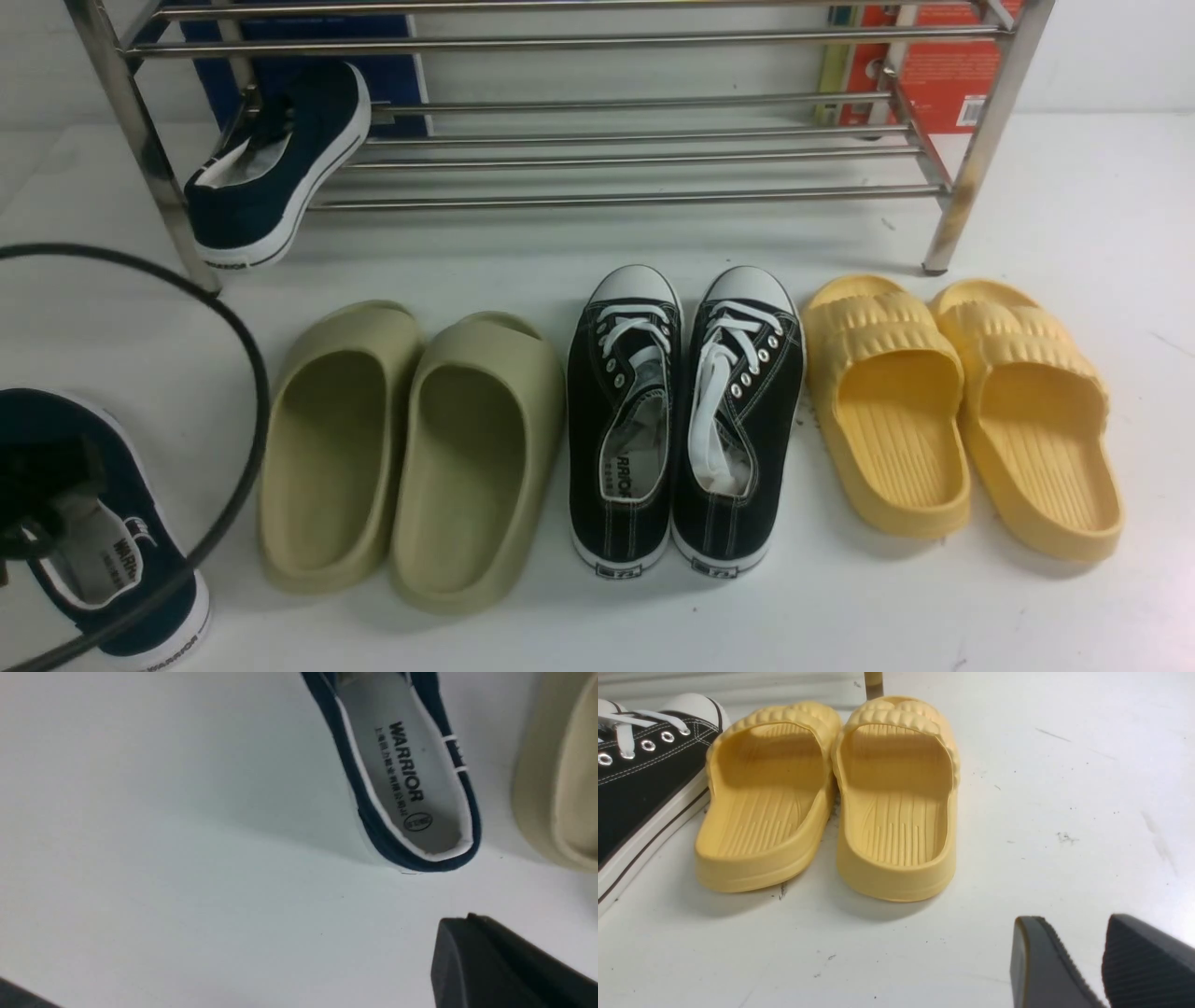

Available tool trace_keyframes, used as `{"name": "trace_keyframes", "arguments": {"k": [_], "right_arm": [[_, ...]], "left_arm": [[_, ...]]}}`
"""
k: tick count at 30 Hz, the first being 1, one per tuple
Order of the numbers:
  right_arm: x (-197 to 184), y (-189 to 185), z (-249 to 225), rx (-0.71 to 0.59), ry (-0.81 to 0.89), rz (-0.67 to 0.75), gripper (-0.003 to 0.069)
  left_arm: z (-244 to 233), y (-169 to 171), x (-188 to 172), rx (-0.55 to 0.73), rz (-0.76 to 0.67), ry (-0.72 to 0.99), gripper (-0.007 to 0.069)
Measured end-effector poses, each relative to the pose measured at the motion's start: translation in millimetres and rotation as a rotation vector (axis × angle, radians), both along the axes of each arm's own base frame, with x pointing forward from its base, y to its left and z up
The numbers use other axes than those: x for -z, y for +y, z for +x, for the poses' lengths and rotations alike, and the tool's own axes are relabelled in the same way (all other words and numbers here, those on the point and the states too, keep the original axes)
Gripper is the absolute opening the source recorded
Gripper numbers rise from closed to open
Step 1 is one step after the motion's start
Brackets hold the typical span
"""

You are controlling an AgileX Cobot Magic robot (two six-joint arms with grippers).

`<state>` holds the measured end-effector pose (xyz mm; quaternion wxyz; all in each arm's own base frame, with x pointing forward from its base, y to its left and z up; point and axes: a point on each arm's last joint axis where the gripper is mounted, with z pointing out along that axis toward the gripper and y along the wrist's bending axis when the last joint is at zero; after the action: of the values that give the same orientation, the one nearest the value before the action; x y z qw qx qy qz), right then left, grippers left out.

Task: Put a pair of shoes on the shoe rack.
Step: Use the left arm to grab the shoe closest to it

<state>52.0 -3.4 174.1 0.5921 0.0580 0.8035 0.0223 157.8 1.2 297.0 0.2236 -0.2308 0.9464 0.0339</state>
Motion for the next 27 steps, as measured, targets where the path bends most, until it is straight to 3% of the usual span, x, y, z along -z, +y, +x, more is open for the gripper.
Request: {"name": "trace_keyframes", "arguments": {"k": [4,11,16,20,21,24,27], "right_arm": [[0.0,0.0,0.0,0.0,0.0,-0.001,0.0239],[0.0,0.0,0.0,0.0,0.0,-0.001,0.0239],[0.0,0.0,0.0,0.0,0.0,-0.001,0.0239],[0.0,0.0,0.0,0.0,0.0,-0.001,0.0239],[0.0,0.0,0.0,0.0,0.0,-0.001,0.0239],[0.0,0.0,0.0,0.0,0.0,-0.001,0.0239],[0.0,0.0,0.0,0.0,0.0,-0.001,0.0239]], "left_arm": [[5.7,4.8,5.9,-0.044,-0.01,-0.001,-0.0013],[29.9,43.3,27.5,-0.266,-0.106,0.026,-0.0013],[43.6,53.4,41.2,-0.276,-0.135,0.043,0.0008],[54.5,57.0,52.0,-0.281,-0.14,0.05,0.0141],[55.0,57.3,52.4,-0.282,-0.14,0.05,0.0141],[64.0,59.6,61.2,-0.308,-0.15,0.044,0.03],[71.8,61.4,70.8,-0.314,-0.154,0.053,0.0384]]}}
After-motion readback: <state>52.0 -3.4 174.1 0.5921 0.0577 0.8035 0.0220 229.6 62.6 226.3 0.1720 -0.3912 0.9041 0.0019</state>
